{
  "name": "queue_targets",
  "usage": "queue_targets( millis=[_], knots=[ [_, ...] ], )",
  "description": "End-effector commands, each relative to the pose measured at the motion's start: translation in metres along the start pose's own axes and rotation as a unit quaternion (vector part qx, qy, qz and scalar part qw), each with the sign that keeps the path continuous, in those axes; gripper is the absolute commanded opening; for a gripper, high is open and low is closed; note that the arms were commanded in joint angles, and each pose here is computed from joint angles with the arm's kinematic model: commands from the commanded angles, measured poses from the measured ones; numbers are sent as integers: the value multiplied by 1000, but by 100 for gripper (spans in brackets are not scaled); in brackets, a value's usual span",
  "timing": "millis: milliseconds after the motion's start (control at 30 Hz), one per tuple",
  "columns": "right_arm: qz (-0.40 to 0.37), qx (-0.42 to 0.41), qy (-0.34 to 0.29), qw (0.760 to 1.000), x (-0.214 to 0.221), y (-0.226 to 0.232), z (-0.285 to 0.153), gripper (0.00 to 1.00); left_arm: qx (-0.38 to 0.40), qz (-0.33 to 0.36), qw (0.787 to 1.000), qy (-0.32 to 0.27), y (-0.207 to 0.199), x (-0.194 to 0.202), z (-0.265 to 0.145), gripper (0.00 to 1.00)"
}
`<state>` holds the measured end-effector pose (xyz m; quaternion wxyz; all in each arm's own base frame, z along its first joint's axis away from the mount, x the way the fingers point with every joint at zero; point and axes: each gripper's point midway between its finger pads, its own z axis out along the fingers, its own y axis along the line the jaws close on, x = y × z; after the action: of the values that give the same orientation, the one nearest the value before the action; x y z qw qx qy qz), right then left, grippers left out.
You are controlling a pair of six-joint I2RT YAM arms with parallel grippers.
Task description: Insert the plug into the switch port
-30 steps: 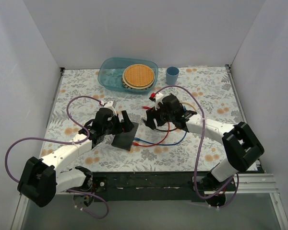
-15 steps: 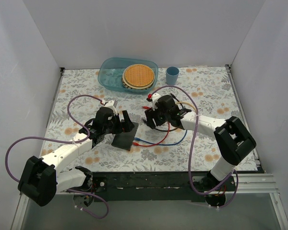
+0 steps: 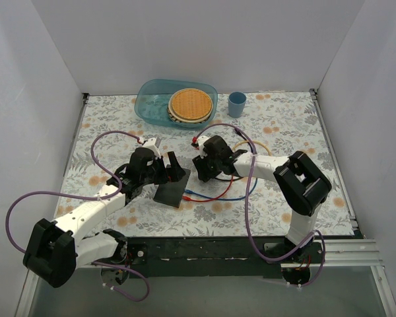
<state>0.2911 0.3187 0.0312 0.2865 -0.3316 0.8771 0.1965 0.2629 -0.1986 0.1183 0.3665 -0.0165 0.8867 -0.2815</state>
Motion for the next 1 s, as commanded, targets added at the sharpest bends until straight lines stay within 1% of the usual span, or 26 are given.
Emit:
queue_targets(
  millis=[0,67,100,200,233,300,433,600,633,667,700,867,967],
  knots=[
    [-2,23,-6,1000,-14,-7,5,51,20,4,1000,-8,-10,-5,-6,98],
    [2,26,0,1000,-10,-8,8,45,18,3,1000,-9,-8,-4,-7,98],
    [1,26,3,1000,-10,-8,9,38,17,2,1000,-11,-8,-4,-7,98],
    [2,44,12,999,-5,-15,11,29,17,6,1000,-15,-9,-8,-8,98],
    [1,44,12,999,-4,-15,11,29,17,7,1000,-14,-10,-8,-8,98],
    [-1,46,6,999,-6,-16,9,20,16,9,1000,-16,-10,-10,-8,98],
    [-9,33,3,999,-6,-11,3,20,18,8,1000,-12,-10,-8,-8,98],
    [-15,11,-21,1000,-13,-2,-8,21,16,6,1000,-11,-8,-4,-9,98],
    [-18,12,-25,999,-16,-2,-11,19,16,7,1000,-13,-8,-5,-9,98],
    [-18,11,-29,999,-19,-2,-12,5,16,7,1000,-12,-7,-5,-8,98],
    [-22,11,-28,999,-20,-2,-12,1,15,8,1000,-10,-7,-4,-8,98],
    [-27,-2,-42,999,-23,4,-21,1,13,6,1000,-7,-6,-3,-6,98],
    [-39,-23,-64,997,-29,12,-32,1,19,-1,1000,-7,-9,-3,-7,98]
  ],
)
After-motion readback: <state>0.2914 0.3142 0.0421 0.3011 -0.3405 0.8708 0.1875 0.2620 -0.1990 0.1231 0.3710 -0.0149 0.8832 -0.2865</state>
